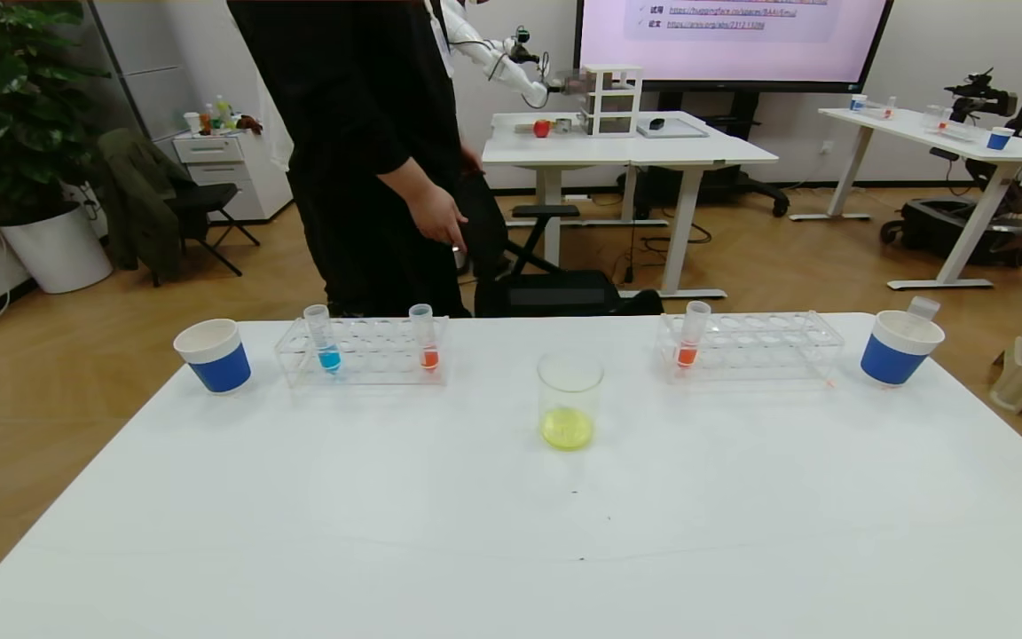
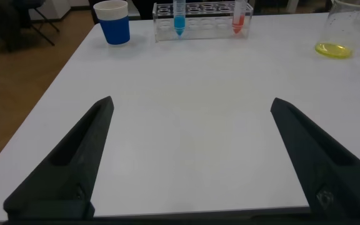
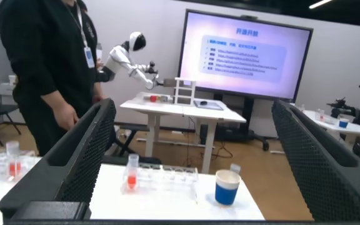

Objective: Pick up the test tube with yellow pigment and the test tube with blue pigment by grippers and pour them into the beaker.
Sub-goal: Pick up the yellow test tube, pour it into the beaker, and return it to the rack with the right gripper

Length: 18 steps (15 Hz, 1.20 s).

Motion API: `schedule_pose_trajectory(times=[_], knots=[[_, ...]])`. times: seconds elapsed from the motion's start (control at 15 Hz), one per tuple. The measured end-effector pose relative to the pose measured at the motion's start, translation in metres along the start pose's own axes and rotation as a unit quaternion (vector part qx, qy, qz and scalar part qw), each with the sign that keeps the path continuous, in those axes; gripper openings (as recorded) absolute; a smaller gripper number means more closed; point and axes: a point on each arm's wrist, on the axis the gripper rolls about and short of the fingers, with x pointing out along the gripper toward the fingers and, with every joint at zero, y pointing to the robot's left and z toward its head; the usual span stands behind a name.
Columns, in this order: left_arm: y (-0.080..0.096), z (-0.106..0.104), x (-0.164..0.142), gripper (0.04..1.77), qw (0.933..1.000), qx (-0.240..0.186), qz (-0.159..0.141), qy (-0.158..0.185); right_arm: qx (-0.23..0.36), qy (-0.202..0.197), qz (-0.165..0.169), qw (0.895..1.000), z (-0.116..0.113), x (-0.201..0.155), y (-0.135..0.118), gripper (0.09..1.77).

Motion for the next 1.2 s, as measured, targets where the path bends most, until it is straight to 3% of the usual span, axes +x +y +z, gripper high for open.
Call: schedule_pose_trajectory(times=[0.2,0.47,0.73,0.8,1.2], knots=[[0.000,0.000,0.000,1.75,1.0000,0.000,0.000,0.000,-0.003,0.038,0.004,0.999,-0.044,-0.031,0.004,1.74],[0.000,0.000,0.000,1.75,1.0000,0.000,0.000,0.000,-0.010,0.097,0.010,0.995,-0.101,-0.041,0.009,1.74],[0.000,0.000,0.000,1.75,1.0000,0.000,0.000,0.000,-0.008,0.235,0.025,0.972,-0.143,-0.052,0.012,1.74],[0.000,0.000,0.000,1.75,1.0000,0.000,0.000,0.000,-0.004,0.262,0.026,0.965,-0.148,-0.055,0.013,1.74],[0.000,0.000,0.000,1.75,1.0000,-0.002,0.001,0.000,0.009,0.258,0.018,0.966,-0.148,-0.055,0.012,1.74]])
